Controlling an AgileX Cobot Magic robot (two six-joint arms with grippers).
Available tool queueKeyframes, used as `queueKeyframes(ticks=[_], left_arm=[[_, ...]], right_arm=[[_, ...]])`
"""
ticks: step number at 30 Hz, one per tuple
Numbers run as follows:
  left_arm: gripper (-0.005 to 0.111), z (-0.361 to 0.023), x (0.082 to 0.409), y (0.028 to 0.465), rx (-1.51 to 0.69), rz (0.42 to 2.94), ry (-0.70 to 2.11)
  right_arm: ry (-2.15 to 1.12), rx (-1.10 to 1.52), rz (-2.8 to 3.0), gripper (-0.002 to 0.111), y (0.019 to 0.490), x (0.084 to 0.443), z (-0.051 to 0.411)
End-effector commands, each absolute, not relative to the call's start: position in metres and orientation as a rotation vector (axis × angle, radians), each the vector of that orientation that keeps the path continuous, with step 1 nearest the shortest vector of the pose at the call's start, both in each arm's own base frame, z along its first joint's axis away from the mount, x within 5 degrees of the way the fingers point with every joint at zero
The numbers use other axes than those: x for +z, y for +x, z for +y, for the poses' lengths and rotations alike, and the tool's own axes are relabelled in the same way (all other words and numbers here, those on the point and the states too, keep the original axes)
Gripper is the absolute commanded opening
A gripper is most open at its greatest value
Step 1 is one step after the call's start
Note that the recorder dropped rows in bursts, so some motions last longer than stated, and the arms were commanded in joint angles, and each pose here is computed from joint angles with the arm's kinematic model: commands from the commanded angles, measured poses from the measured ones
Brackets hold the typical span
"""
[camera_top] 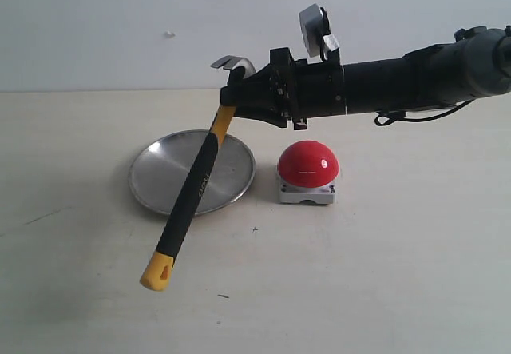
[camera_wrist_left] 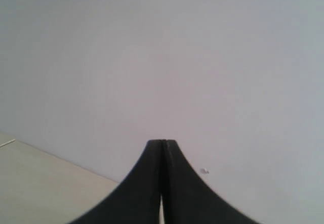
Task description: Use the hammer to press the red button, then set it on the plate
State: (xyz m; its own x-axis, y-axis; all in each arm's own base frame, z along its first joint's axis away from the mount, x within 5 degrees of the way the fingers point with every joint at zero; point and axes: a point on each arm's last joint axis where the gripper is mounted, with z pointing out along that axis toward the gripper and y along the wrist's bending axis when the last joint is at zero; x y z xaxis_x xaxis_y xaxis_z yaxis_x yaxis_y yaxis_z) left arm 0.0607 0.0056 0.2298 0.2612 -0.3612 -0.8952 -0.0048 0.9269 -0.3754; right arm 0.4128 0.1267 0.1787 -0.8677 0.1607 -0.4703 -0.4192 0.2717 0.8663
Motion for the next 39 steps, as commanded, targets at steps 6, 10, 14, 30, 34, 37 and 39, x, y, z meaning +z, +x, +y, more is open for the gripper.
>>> queueKeyframes(ticks=[6, 10, 14, 30, 34, 37, 39], left_arm=[[0.000, 0.007, 0.284, 0.101, -0.202, 1.389, -0.255], [0.000, 0.016, 0.293, 0.174, -0.123, 1.739, -0.225], [0.000, 0.012, 0.274, 0.236, -0.132, 1.970, -0.099], [0.000, 0.070, 0.275, 0.286, 0.743, 2.126, 0.022], [0.000, 0.071, 0.270, 0.292, 0.783, 2.470, 0.038], [0.000, 0.051, 0.262, 0.298, 0.409, 2.726, -0.020], [0.000, 0.026, 0.261, 0.302, 0.070, 2.746, 0.063]], right_arm=[[-0.237, 1.689, 1.984, 0.000, 0.412, 0.196, 0.128], [-0.237, 1.689, 1.984, 0.000, 0.412, 0.196, 0.128], [-0.237, 1.689, 1.984, 0.000, 0.412, 0.196, 0.128], [-0.241, 1.687, 1.983, 0.000, 0.412, 0.196, 0.128], [-0.244, 1.685, 1.981, 0.000, 0.412, 0.196, 0.128], [-0.244, 1.685, 1.981, 0.000, 0.412, 0.196, 0.128], [-0.238, 1.689, 1.984, 0.000, 0.412, 0.196, 0.128]])
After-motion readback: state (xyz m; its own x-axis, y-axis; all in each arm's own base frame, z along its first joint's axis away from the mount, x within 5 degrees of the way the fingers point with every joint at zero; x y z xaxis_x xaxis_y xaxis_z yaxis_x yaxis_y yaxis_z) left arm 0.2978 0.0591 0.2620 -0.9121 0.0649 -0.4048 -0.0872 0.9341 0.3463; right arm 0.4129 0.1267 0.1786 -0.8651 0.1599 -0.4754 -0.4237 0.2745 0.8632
